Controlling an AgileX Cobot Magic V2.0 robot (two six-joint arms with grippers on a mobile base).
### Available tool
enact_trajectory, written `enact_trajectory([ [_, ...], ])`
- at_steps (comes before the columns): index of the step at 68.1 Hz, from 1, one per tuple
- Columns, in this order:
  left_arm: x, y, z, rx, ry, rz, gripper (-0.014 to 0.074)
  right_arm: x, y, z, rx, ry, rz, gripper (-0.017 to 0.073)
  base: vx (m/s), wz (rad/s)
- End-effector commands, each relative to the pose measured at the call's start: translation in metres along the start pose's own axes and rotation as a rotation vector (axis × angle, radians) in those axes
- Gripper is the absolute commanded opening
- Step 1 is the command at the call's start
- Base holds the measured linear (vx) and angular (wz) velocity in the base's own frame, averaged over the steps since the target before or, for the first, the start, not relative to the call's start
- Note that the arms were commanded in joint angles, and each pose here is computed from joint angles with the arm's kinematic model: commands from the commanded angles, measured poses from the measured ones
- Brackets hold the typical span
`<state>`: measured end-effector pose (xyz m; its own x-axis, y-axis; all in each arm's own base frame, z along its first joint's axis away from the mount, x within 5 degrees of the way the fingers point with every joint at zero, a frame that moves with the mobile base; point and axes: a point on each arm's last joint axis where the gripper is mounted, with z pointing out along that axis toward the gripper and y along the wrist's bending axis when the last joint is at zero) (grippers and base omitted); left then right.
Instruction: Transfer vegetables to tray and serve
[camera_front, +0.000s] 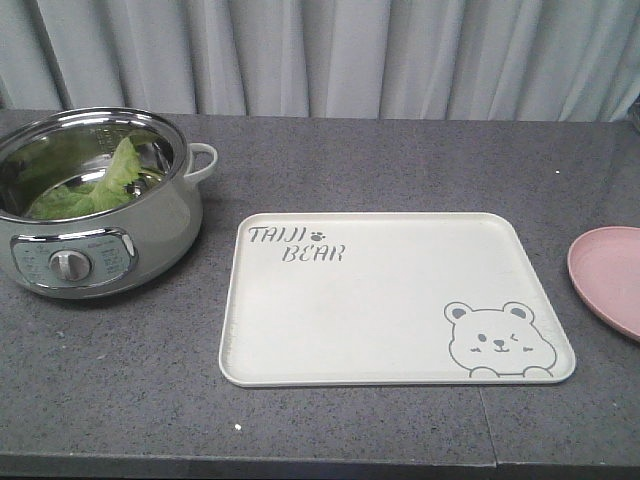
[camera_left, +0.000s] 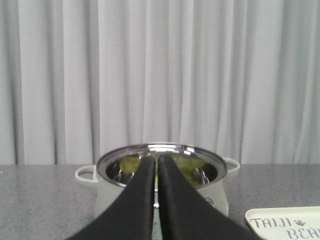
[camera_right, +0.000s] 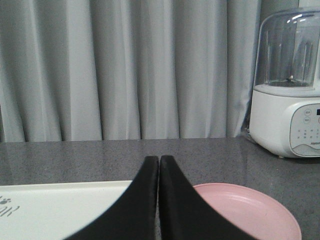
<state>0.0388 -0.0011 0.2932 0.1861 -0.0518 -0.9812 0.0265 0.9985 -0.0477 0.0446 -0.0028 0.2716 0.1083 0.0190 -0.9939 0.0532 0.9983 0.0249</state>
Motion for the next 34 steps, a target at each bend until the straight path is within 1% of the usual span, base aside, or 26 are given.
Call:
enact_trajectory([
  [1,-0.042,-0.002,0.008,0.001,-0.037,-0.016,-0.0006,-0.041,0.001,0.005,0.0,-0.042,-0.026,-0.0006,0.0,0.0],
  [10,-0.07,-0.004,0.032,0.0,0.082,-0.001,-0.0006,-0.07,0.002,0.024,0.003,0.011,-0.026,-0.0006,0.0,0.0],
  [13,-0.073,-0.004,0.041,0.001,0.144,0.009,-0.0006,-0.076,0.002,0.032,0.003,0.038,-0.026,-0.0006,0.0,0.0],
  [18,-0.075,-0.004,0.056,0.001,0.23,0.01,-0.0006,-0.079,0.002,0.046,0.005,0.099,-0.026,-0.0006,0.0,0.0],
  [24,-0.068,-0.004,0.072,-0.002,0.303,0.009,-0.0006,-0.071,0.002,0.063,0.007,0.185,-0.027,-0.0006,0.0,0.0],
  [34,-0.057,-0.003,0.086,-0.005,0.39,0.007,-0.0006,-0.052,0.001,0.08,0.012,0.352,-0.025,-0.0006,0.0,0.0],
])
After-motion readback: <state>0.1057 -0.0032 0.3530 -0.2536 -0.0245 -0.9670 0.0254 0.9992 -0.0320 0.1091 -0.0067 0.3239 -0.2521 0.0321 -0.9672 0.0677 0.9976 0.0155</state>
